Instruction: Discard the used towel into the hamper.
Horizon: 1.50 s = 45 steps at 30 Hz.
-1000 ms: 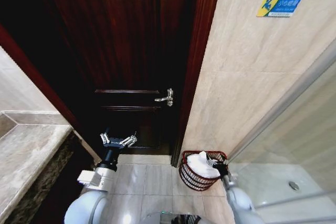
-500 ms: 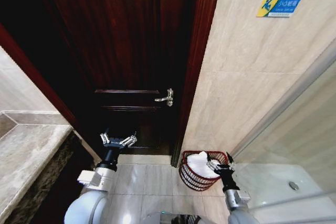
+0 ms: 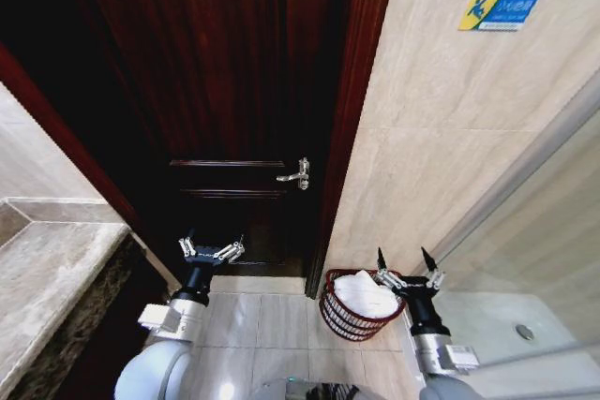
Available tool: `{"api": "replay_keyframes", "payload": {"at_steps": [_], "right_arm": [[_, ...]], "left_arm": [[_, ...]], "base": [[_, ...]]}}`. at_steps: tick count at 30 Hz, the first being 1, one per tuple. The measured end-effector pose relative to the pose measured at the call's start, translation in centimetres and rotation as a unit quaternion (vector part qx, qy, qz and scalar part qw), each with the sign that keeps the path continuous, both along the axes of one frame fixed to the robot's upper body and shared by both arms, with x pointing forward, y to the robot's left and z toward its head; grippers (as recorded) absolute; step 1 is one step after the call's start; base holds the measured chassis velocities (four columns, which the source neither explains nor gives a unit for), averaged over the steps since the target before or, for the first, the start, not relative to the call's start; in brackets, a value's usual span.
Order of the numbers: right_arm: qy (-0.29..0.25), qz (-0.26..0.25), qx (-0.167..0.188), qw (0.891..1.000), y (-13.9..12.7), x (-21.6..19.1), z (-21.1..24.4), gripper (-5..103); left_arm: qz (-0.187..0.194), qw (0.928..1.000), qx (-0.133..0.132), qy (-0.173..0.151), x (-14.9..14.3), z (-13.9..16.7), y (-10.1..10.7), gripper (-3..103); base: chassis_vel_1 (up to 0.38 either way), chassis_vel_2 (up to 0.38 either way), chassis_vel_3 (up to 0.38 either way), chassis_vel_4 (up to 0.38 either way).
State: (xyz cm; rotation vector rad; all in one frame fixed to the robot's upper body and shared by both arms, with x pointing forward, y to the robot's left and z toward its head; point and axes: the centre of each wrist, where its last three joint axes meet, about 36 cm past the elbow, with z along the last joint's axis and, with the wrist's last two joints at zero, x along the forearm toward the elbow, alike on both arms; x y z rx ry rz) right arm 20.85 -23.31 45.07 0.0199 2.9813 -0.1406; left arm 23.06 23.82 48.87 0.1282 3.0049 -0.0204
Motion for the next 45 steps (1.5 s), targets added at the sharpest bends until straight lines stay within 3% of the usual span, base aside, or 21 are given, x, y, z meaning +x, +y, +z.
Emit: {"api": "replay_keyframes", "payload": {"at_steps": [27,45], "right_arm": [[0.003,0.000,0.003,1.000,0.00,0.05,-0.04,100],[0.003,0.000,0.003,1.000,-0.03,0.06,-0.10,100]], "left_arm": [[0.000,1.0000,0.000,0.000,0.00,0.00,0.00,100],[0.000,1.0000,0.000,0.000,0.00,0.00,-0.01,100]], "base": [[-0.007,-0.009,0.014,0.013],[-0.181,-0.197,0.192,0.173]]}}
